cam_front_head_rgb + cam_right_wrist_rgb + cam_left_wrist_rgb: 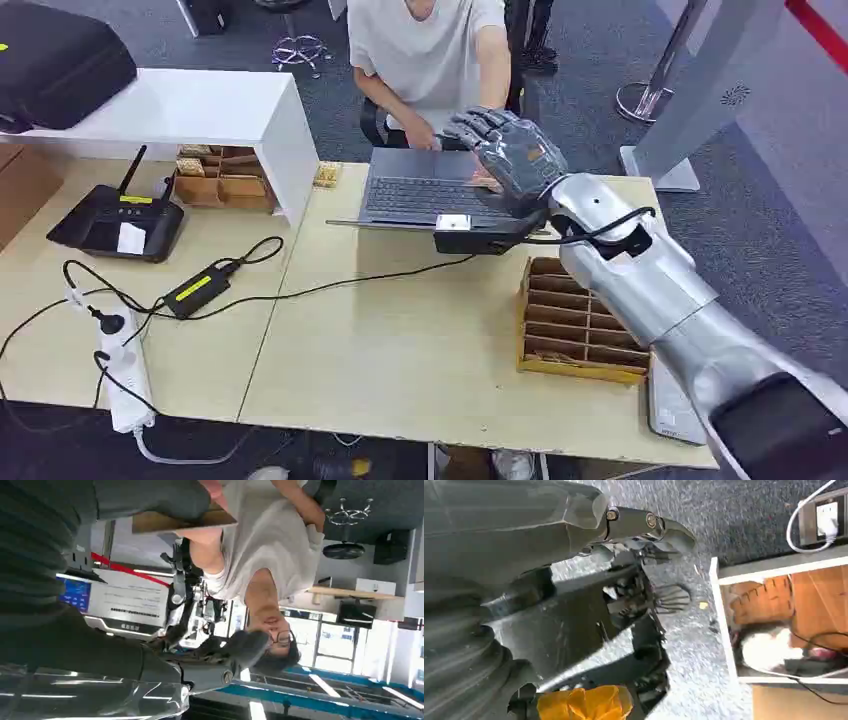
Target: Pass the card to the sensor for recognition and then transmit it.
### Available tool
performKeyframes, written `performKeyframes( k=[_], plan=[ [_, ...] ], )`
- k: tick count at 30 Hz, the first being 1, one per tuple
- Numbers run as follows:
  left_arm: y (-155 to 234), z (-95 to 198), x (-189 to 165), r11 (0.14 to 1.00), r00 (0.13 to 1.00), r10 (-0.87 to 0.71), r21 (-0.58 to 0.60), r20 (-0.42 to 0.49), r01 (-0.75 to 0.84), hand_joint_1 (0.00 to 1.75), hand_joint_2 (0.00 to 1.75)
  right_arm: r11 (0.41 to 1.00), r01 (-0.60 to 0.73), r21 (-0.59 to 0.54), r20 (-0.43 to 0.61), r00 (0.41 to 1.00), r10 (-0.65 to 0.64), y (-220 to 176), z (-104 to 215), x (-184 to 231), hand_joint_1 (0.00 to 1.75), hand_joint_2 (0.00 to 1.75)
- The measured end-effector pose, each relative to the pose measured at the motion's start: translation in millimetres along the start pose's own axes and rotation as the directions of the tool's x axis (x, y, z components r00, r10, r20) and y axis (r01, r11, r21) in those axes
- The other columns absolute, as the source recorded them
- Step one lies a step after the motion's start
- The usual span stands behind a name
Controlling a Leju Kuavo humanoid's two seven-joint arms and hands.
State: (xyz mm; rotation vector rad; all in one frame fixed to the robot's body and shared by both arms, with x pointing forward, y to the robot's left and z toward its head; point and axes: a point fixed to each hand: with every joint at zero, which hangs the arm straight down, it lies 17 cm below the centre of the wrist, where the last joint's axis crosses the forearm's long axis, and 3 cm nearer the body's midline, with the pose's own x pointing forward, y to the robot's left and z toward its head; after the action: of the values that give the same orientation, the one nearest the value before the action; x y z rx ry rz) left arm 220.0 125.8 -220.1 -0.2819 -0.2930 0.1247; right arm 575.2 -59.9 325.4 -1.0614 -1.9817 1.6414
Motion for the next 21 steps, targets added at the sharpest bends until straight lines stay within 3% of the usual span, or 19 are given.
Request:
performKeyframes(
  k=[8, 21],
  plan=[
    [-1.6, 0.8, -1.0, 1.0, 0.999, 0.018, -0.023, 0.052, -0.016, 0.0, 1.75, 1.0, -0.001, 0.0, -0.035, 0.999, 0.001, 1.8, 13.3, -19.8, 1.75, 1.75],
    [0.4, 0.7, -0.8, 0.999, 0.998, 0.031, -0.018, 0.06, -0.03, 0.0, 1.75, 1.0, 0.008, 0.006, -0.052, 0.999, -0.007, 5.8, 22.7, -27.9, 1.75, 1.75]
  ],
)
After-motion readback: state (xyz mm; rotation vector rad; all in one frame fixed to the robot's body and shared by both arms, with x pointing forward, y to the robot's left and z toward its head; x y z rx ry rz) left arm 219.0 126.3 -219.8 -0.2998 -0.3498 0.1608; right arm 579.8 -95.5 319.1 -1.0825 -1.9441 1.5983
